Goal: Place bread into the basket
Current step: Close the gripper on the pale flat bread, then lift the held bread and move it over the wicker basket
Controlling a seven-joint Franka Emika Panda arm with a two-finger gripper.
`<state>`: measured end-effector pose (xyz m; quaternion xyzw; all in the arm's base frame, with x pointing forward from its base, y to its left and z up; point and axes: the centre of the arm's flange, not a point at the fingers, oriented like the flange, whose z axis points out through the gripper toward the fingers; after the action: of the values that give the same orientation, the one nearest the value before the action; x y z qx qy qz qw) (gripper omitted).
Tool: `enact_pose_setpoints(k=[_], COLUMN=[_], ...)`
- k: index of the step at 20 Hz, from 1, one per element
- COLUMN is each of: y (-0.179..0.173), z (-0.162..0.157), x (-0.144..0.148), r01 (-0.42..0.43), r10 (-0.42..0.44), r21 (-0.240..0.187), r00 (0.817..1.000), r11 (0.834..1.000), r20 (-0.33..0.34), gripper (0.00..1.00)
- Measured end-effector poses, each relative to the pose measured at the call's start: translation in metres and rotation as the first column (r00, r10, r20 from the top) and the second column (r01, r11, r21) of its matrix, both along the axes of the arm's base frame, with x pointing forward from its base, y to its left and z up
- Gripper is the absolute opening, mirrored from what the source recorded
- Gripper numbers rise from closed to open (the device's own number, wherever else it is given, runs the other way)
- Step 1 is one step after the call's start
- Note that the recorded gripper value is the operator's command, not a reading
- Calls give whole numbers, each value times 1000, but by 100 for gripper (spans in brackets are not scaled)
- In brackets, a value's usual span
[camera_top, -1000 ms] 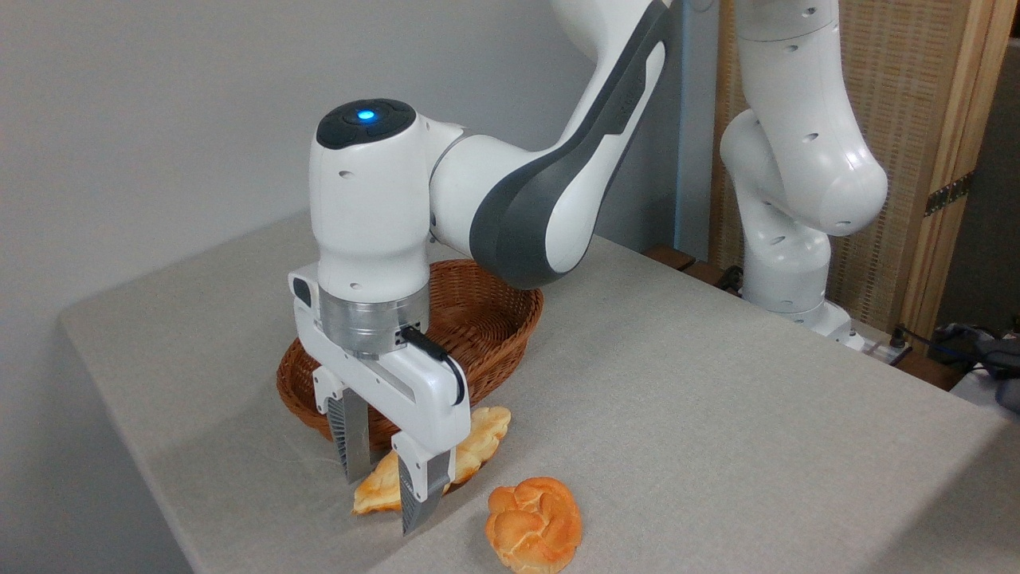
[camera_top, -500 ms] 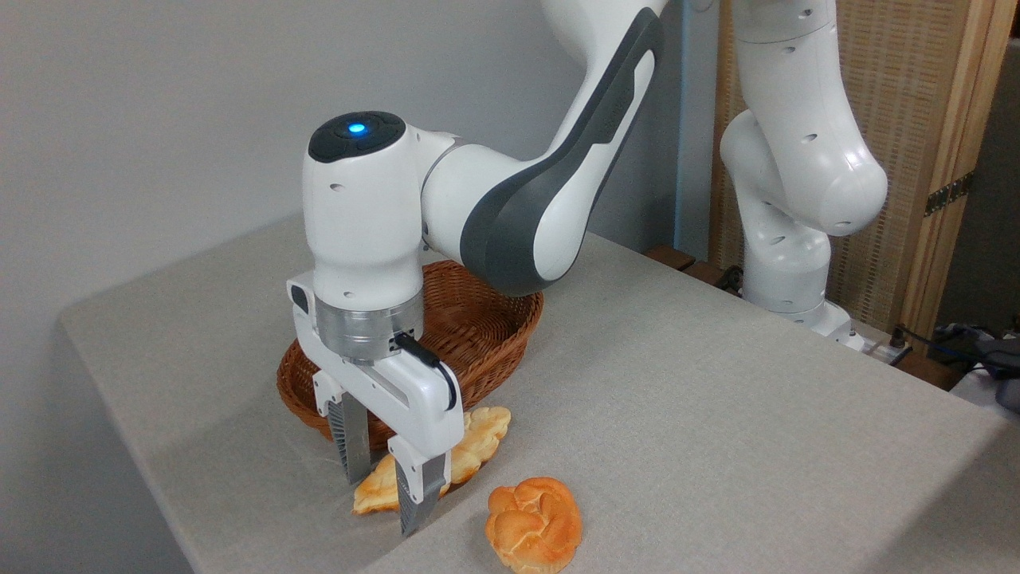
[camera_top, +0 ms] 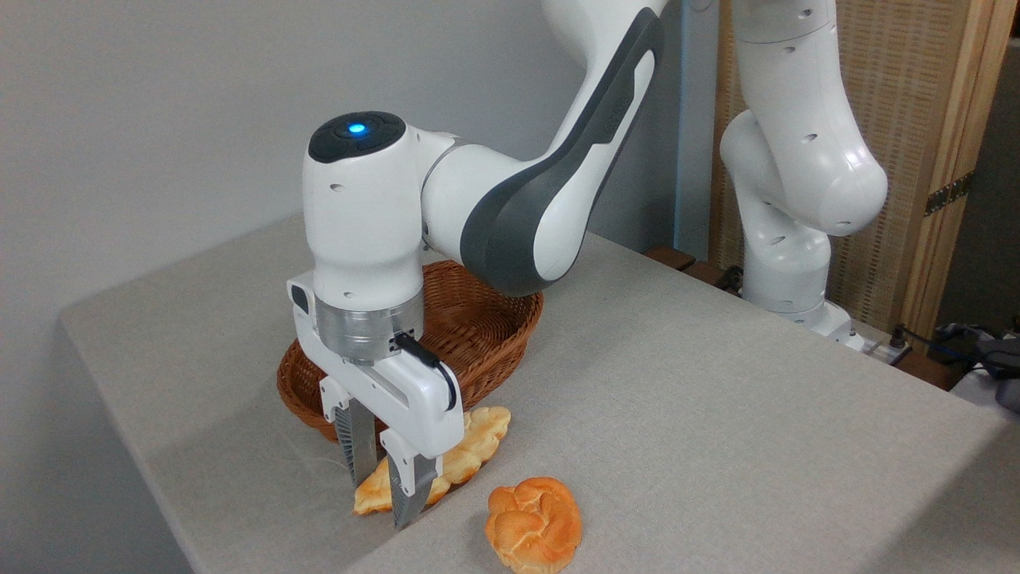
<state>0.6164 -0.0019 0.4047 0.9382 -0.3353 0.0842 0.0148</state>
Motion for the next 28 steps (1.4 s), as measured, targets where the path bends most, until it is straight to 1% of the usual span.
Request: enact_pose_setpoints(k=[2,5,7,16,19,23,28], y=[1,2,3,8,17,36,47], z=[1,3,4,14,26,50,77], x=[0,0,0,-1,-2,-6,-6], r01=[-1,-3,-5,-12,-25,-52,-66], r10=[1,3,5,12,26,54,70], r21=[0,-1,-2,-6,-11,-23,-32], r00=[1000,1000,1000,1000,999,995,989], r11=[1000,1000,1000,1000,1000,998,997], r20=[1,4,8,24,44,83,132], gripper=[17,14,10,10,10,11,12])
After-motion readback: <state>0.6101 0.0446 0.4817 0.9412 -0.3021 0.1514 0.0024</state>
